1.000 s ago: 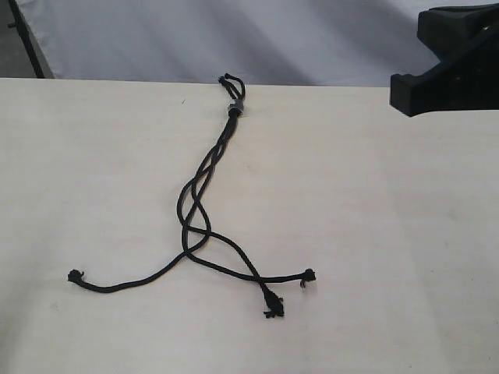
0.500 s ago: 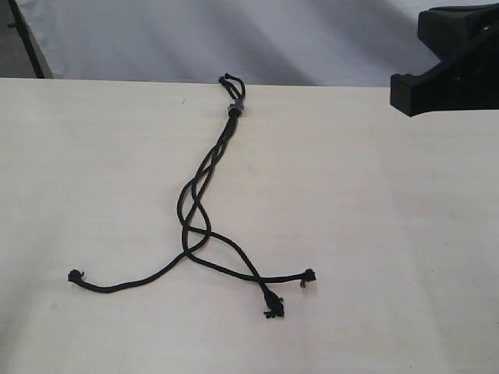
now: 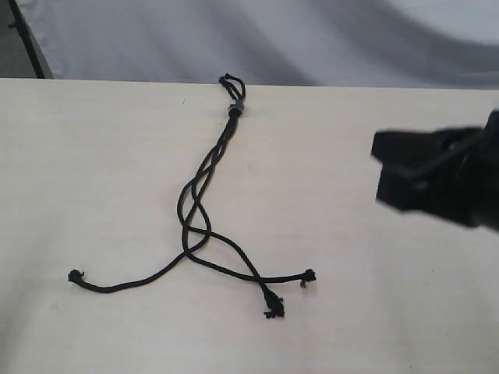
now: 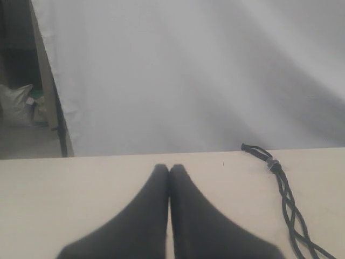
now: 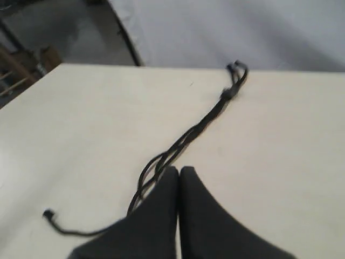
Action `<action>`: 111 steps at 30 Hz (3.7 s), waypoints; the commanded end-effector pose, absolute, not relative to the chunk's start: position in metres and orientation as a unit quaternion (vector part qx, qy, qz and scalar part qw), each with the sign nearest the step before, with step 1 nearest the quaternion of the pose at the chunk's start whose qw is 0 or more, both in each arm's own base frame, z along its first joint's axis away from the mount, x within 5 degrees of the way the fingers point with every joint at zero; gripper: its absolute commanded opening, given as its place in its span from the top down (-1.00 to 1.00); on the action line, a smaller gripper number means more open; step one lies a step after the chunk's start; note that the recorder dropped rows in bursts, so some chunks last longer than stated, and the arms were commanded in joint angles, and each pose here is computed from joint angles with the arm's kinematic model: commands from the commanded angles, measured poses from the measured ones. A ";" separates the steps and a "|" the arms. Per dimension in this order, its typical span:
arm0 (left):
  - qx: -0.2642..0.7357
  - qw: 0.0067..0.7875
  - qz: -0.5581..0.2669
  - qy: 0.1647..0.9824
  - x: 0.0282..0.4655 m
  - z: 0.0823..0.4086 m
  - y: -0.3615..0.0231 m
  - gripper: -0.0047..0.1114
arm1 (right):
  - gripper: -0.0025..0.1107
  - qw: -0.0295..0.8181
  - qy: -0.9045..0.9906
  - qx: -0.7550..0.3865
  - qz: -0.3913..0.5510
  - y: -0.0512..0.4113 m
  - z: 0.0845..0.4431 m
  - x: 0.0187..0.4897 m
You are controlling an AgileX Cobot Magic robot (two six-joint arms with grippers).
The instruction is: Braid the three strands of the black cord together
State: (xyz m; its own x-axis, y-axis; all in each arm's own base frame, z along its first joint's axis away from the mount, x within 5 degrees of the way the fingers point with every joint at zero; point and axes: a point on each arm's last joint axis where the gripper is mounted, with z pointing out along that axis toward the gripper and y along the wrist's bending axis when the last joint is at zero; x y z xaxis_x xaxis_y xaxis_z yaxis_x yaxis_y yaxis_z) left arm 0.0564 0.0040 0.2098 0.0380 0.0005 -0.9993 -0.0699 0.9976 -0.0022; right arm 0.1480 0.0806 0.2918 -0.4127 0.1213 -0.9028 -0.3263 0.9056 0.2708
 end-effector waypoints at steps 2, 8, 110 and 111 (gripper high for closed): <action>-0.034 0.720 0.016 0.693 0.056 0.209 0.004 0.91 | 0.95 0.541 0.799 -0.111 0.238 0.079 0.251 0.129; -0.034 0.720 0.016 0.693 0.056 0.209 0.004 0.91 | 0.95 0.536 0.805 -0.117 0.227 0.074 0.235 0.121; -0.036 0.719 0.014 0.693 0.056 0.209 0.004 0.91 | 0.95 0.654 0.755 0.039 0.030 0.000 0.192 0.056; -0.036 0.719 0.014 0.693 0.056 0.209 0.004 0.91 | 0.95 0.654 0.755 0.039 0.030 0.000 0.192 0.056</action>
